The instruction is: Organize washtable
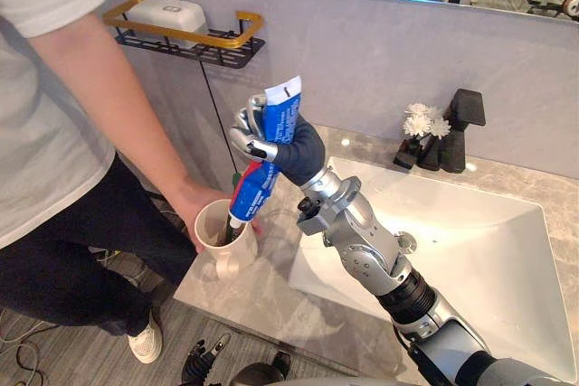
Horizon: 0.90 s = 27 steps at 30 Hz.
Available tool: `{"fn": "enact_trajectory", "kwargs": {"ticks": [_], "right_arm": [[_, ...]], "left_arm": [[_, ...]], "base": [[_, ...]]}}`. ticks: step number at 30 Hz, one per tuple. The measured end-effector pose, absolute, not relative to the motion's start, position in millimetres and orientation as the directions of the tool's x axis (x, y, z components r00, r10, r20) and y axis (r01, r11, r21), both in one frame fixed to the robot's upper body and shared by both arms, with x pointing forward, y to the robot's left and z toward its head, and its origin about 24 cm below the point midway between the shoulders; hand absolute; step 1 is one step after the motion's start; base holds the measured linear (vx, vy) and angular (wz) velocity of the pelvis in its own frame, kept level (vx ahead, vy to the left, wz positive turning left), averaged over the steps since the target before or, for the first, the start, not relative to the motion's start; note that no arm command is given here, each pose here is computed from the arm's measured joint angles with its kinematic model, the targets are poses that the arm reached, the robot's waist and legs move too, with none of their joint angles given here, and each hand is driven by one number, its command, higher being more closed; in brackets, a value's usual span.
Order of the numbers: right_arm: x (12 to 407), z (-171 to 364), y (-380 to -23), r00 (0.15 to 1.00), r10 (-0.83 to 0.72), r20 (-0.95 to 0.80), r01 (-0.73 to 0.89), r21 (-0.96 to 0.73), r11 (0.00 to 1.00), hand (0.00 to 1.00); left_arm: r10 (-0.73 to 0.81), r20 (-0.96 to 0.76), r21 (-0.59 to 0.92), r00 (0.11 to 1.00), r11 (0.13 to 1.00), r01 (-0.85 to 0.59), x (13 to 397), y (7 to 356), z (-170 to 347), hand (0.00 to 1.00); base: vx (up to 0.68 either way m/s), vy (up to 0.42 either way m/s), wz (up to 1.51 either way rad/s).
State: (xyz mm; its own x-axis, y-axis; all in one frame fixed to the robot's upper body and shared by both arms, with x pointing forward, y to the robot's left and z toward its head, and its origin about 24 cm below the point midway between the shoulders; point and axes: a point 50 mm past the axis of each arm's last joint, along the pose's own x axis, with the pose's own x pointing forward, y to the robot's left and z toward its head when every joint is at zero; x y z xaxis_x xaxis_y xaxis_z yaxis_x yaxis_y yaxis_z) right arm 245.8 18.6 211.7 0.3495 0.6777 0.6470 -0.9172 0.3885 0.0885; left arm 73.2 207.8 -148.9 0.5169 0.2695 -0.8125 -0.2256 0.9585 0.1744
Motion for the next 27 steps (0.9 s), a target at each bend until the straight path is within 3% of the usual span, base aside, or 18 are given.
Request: {"fn": "enact_trajectory", "kwargs": {"ticks": [11, 27], "right_arm": [[249, 209, 31, 0.341, 0.73, 0.592, -0.898, -0.025, 0.439, 1.0], [260, 206, 30, 0.402, 0.721, 0.564, -0.861, -0.035, 0.507, 1.0]], "left_arm": [[0.259, -0.808, 0.18, 0.529, 0.964, -0.198, 77, 208, -148, 0.0], [0.254, -0.807, 0.18, 0.533, 0.966, -0.188, 78, 206, -148, 0.0]], "base": [[-0.01, -0.022, 0.07], [0.0, -0.005, 0.02]]}}
